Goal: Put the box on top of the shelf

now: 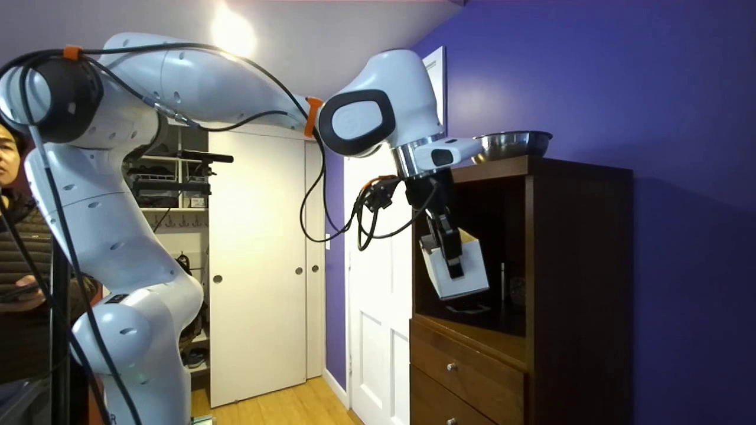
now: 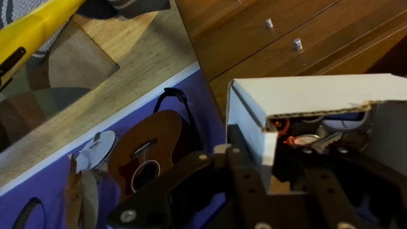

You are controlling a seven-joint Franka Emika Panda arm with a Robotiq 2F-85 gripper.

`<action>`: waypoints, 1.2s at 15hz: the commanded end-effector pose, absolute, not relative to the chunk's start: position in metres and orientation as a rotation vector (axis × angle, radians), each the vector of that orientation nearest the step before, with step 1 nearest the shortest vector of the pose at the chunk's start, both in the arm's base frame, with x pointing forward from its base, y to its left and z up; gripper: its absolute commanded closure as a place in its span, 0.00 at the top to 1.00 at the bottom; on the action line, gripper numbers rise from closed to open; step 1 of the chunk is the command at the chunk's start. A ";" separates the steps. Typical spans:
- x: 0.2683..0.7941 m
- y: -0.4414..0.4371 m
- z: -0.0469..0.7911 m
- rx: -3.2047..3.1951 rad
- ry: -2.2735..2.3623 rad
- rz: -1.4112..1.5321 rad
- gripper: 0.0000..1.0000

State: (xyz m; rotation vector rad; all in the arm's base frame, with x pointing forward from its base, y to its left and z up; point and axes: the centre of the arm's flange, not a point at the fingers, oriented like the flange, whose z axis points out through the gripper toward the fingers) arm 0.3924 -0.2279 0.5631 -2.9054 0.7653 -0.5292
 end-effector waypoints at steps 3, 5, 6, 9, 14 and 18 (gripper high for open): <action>0.403 -0.243 0.625 -2.902 0.680 -0.578 0.04; 0.406 -0.247 0.645 -2.885 0.675 -0.593 0.04; 0.407 -0.250 0.658 -2.872 0.674 -0.601 0.04; 0.410 -0.253 0.679 -2.917 0.612 -0.551 0.04; 0.403 -0.262 0.662 -3.018 0.661 -0.498 0.04; 0.404 -0.315 0.663 -3.092 0.987 -0.411 0.04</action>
